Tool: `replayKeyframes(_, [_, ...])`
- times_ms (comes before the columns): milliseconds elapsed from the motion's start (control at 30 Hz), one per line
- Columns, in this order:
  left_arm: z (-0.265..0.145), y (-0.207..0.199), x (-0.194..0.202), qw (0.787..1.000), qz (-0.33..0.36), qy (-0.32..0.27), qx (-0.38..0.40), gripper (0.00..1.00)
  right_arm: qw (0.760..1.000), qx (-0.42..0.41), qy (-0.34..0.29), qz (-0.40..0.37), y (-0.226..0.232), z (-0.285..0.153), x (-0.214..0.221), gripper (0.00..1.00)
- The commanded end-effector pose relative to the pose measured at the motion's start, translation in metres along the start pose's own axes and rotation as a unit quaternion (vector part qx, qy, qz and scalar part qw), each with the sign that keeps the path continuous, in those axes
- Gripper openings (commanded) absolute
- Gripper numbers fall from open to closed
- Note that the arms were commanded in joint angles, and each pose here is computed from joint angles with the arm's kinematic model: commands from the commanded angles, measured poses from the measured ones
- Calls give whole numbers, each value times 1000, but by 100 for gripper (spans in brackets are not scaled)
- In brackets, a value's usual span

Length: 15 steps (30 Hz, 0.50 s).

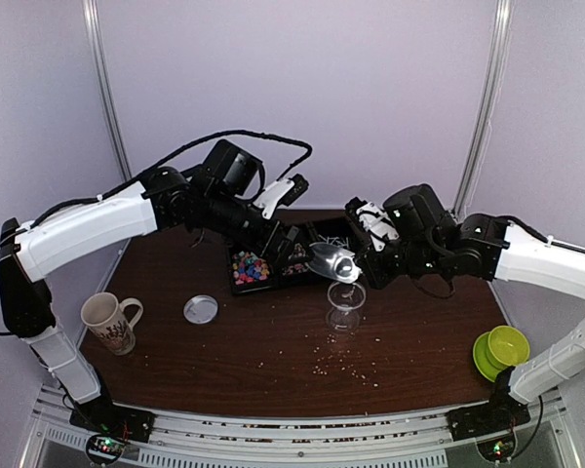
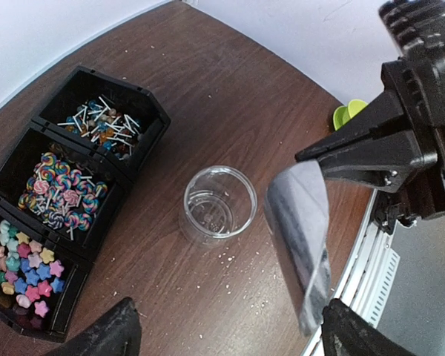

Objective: Pack the candies
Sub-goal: Pass from the right arm to the left

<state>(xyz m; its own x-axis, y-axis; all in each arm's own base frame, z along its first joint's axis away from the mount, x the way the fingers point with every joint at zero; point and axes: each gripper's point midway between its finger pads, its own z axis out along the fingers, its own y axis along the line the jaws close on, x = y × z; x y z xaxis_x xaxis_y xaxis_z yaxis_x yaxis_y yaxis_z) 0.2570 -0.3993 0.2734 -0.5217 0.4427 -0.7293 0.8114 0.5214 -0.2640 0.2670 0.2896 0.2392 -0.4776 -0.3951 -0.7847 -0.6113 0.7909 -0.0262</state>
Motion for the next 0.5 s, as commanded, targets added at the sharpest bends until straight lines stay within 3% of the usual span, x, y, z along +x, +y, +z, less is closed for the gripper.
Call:
replayKeyframes(0, [-3, -10, -14, 999, 0, -33, 23, 83, 999, 14, -41, -13, 5, -8, -27, 0])
replayKeyframes(167, [5, -13, -11, 999, -7, -28, 39, 70, 999, 16, -43, -14, 11, -7, -27, 0])
replayKeyframes(333, [8, -17, -10, 998, -12, -32, 57, 47, 999, 30, -40, -13, 10, -4, -28, 0])
replayKeyframes(467, [8, -20, -8, 997, -14, -30, 66, 41, 998, 39, -45, -8, 8, -4, -31, 0])
